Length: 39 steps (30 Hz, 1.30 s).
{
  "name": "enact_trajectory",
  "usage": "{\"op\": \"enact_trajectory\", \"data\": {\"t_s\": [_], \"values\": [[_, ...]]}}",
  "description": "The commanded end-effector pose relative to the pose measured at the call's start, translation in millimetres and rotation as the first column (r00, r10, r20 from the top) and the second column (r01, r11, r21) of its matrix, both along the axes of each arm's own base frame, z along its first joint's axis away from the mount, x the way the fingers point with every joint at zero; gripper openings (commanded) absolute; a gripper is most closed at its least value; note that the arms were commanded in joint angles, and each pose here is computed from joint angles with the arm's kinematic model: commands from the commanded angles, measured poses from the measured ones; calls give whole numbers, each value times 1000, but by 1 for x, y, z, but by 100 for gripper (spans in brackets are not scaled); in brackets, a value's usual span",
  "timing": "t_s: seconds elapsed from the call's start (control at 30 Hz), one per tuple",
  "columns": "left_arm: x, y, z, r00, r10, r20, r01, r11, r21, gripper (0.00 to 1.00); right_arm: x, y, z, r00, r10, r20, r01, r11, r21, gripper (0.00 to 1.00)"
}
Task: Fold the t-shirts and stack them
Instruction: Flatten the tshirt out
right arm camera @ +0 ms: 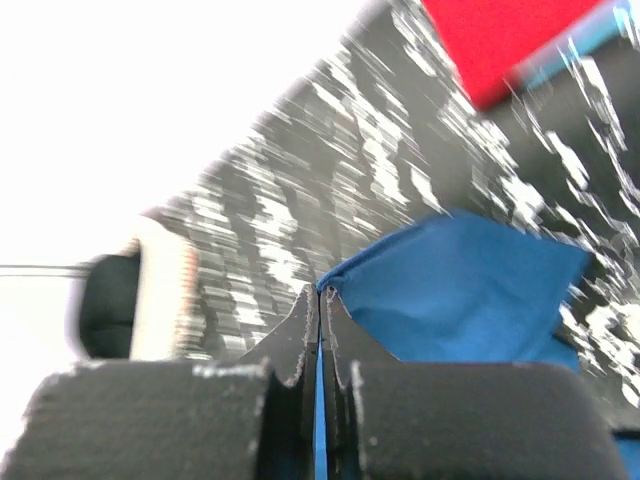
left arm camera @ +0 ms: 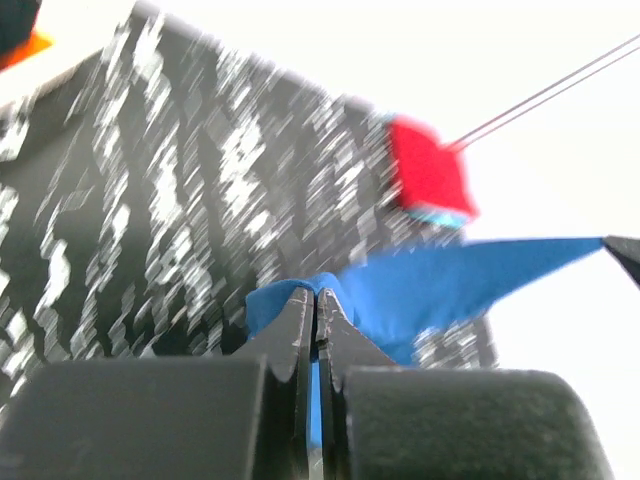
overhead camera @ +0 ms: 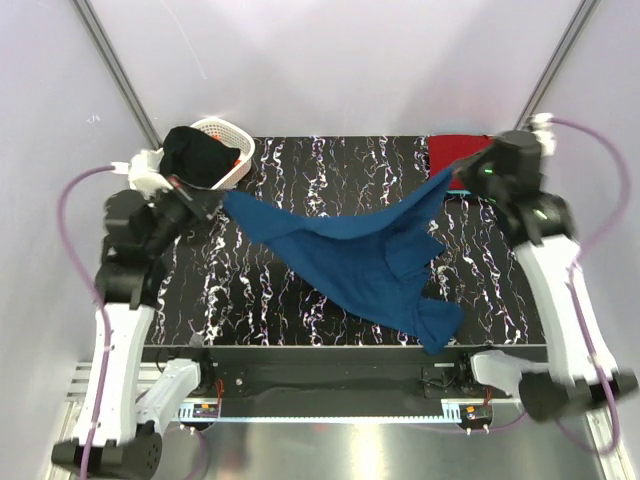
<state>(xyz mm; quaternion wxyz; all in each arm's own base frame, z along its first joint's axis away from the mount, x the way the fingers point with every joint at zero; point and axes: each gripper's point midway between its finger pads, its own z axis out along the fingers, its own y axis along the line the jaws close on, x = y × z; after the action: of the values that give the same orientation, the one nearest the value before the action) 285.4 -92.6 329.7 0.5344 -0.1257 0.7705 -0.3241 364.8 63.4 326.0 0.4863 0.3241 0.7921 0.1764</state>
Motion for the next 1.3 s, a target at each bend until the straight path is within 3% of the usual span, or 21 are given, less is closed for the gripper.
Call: {"op": "enact_trajectory", "data": {"t_s": [0.0, 0.13, 0.27, 0.37, 0.53, 0.63, 0.67, 0.8, 0.83, 0.87, 0.9, 0.93, 0.97, 1.0, 1.03, 1.07, 1.17, 1.2, 1.27], "values": [[-40, -7, 104, 971, -7, 239, 37, 992, -122, 0, -73, -15, 91, 984, 1, 181, -3, 1000, 14, 0], [-113, -6, 205, 891, 25, 453, 90, 969, -231, 0, -156, -25, 161, 921, -17, 389, -28, 994, 108, 0], [-157, -5, 237, 859, 27, 511, 126, 957, -262, 0, -206, -27, 186, 889, -14, 457, -71, 984, 166, 0], [-156, -4, 231, 868, 34, 495, 120, 954, -276, 0, -213, -32, 192, 877, -36, 480, -54, 983, 173, 0], [-91, 3, 193, 923, 89, 374, -6, 976, -218, 0, -148, -24, 179, 913, -11, 408, -32, 995, 97, 0], [-28, 12, 167, 947, 154, 282, -118, 983, -140, 0, -82, -14, 163, 932, 1, 362, -24, 998, 57, 0], [8, 12, 149, 962, 164, 220, -147, 985, -92, 0, -63, -12, 166, 927, 5, 376, -22, 999, 41, 0], [86, 25, 153, 954, 226, 200, -221, 974, -46, 0, 13, -6, 154, 944, 10, 331, -8, 1000, -8, 0], [93, 39, 185, 925, 282, 255, -275, 959, -62, 0, 42, -4, 139, 957, 16, 289, -11, 1000, -20, 0], [125, 42, 176, 931, 300, 210, -293, 954, -66, 0, 50, -12, 162, 942, 0, 337, 6, 1000, -18, 0], [122, 45, 219, 914, 291, 282, -272, 956, -106, 0, 61, -16, 166, 939, -3, 344, 7, 1000, -9, 0], [128, 42, 232, 915, 274, 297, -248, 961, -123, 0, 80, -11, 160, 944, 27, 328, -30, 1000, 3, 0], [150, 41, 229, 925, 267, 269, -235, 961, -146, 0, 78, -15, 189, 922, 22, 386, -32, 999, 21, 0], [149, 40, 245, 920, 260, 294, -220, 962, -164, 0, 81, -23, 197, 917, 10, 398, -23, 999, 29, 0], [141, 33, 273, 907, 226, 357, -170, 969, -182, 0, 91, -24, 194, 922, 22, 387, -37, 999, 32, 0], [135, 41, 286, 896, 243, 372, -171, 961, -216, 0, 77, -24, 223, 900, 29, 435, -47, 998, 29, 0], [105, 39, 312, 877, 212, 431, -110, 962, -249, 0, 61, -17, 245, 880, 81, 468, -108, 994, 30, 0], [105, 39, 303, 888, 205, 411, -111, 964, -242, 0, 57, -15, 246, 879, 95, 467, -124, 992, 32, 0], [69, 37, 310, 874, 198, 444, -108, 969, -221, 0, 40, -8, 242, 885, 126, 449, -161, 986, 41, 0]]}}
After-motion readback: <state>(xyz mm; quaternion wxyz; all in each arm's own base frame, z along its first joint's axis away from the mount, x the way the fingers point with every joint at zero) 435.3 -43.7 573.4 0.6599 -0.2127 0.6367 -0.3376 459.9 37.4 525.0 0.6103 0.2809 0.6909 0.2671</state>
